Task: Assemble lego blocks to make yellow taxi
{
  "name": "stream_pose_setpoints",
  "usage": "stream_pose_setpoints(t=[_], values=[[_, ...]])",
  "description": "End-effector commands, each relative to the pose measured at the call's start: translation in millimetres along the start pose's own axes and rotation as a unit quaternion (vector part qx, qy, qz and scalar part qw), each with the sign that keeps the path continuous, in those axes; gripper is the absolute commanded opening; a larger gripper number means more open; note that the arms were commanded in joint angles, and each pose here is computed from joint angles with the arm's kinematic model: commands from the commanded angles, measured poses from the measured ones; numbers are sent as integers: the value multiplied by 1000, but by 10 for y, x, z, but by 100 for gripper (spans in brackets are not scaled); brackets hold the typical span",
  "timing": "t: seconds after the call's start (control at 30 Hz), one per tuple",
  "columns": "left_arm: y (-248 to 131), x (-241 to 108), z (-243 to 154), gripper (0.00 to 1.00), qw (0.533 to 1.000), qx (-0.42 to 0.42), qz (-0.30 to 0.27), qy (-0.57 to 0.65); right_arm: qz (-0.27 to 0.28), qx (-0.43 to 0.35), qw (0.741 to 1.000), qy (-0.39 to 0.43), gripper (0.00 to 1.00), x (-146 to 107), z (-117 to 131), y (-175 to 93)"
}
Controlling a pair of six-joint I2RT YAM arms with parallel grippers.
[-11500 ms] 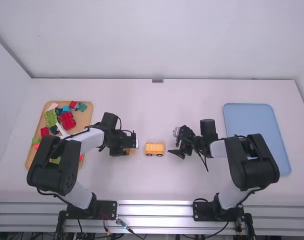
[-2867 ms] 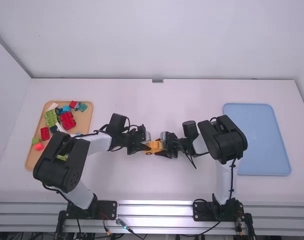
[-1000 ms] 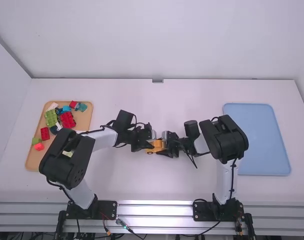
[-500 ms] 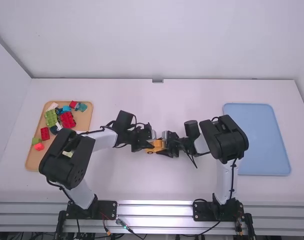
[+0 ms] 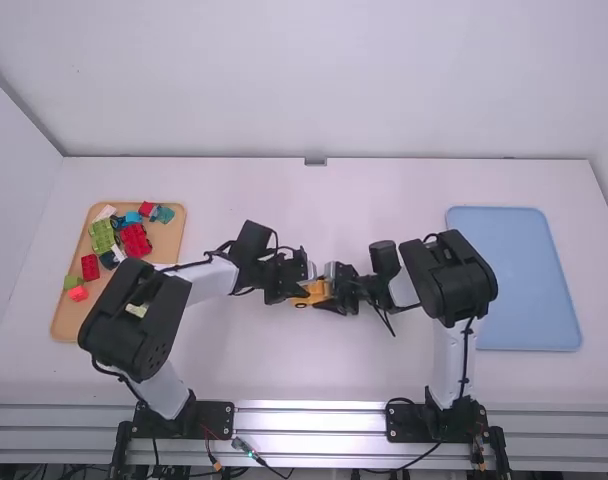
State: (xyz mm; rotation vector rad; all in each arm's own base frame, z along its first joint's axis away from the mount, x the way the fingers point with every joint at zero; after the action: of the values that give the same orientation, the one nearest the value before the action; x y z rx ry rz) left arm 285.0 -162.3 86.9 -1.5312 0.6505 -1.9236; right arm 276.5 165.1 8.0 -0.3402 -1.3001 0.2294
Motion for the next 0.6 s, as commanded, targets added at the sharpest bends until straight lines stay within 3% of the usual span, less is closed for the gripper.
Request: stream_pose_setpoints(t=[0.0,0.57], values=[[209,29,-193,2,999,-35,36,-3,10,-3,1000,-3,57,-3,1,63],[199,0,-203,2,998,-37,48,-9,9,-2,1000,-1,57,-2,3,63]])
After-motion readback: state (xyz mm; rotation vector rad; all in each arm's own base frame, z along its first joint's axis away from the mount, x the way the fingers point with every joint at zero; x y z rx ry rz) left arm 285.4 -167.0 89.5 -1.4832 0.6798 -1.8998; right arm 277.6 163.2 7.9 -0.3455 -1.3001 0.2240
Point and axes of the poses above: each hand's point on the last joint's axis, 136 mm out from that joint toward the fingers, its own y axis out along the fingers, its own z axis along the line the jaws close on, x = y × z, the point moved 9 cm from there along -y, back along the fingers, and after that the axes turned 13 degrees about y, right-handed, at the moved point
